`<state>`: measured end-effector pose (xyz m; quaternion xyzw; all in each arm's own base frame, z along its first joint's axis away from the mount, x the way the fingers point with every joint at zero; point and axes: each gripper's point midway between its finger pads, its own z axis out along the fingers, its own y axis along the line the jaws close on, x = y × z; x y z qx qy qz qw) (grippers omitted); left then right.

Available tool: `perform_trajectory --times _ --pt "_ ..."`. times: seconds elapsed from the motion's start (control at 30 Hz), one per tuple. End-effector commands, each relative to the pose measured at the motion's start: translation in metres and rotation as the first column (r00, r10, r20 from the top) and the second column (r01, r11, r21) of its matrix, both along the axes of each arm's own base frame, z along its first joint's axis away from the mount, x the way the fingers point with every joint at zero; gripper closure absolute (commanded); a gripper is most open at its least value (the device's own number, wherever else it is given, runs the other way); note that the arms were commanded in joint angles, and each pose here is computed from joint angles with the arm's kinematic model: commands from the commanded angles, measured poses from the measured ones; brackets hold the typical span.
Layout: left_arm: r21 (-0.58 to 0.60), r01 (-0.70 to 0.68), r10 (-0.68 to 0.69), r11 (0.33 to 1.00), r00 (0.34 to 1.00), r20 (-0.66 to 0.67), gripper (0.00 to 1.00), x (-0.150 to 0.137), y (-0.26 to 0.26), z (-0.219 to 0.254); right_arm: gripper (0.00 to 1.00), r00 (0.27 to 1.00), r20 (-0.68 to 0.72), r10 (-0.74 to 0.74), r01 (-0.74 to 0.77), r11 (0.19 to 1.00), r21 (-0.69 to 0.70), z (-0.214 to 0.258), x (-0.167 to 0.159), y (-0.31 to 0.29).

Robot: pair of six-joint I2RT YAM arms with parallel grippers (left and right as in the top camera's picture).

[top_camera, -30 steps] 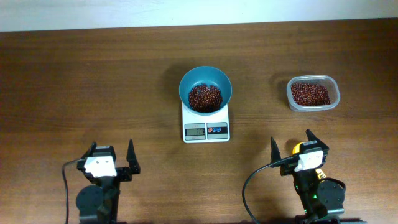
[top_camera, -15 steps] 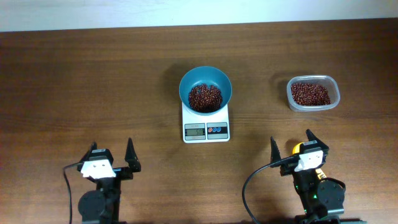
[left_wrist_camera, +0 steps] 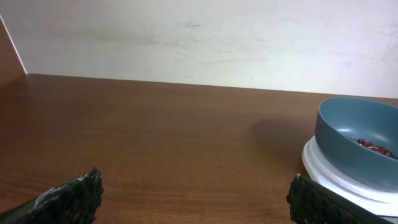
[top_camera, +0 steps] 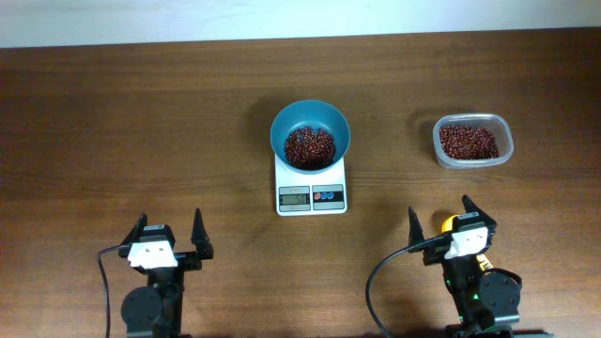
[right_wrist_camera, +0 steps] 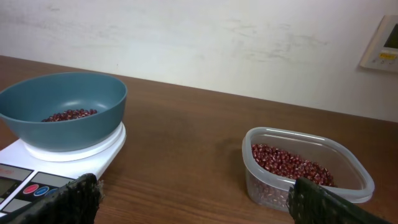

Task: Scoop item into bowl and weigh 50g on scale

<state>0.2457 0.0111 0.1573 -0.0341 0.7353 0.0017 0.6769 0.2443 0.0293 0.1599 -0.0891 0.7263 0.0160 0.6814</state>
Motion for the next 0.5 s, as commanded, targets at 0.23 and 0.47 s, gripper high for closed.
perform_trajectory --times 0.23,0.47 --pt "0.022 0.011 -0.011 1.0 1.0 0.003 0.01 0.0 -0.0017 -0.0009 0.01 1.0 0.001 -0.003 0.003 1.0 0.004 -0.002 0.0 0.0" --pt "0.022 0.011 -0.011 1.0 1.0 0.003 0.01 0.0 -0.0017 -0.0009 0.01 1.0 0.001 -0.003 0.003 1.0 0.004 -0.0021 0.0 0.0"
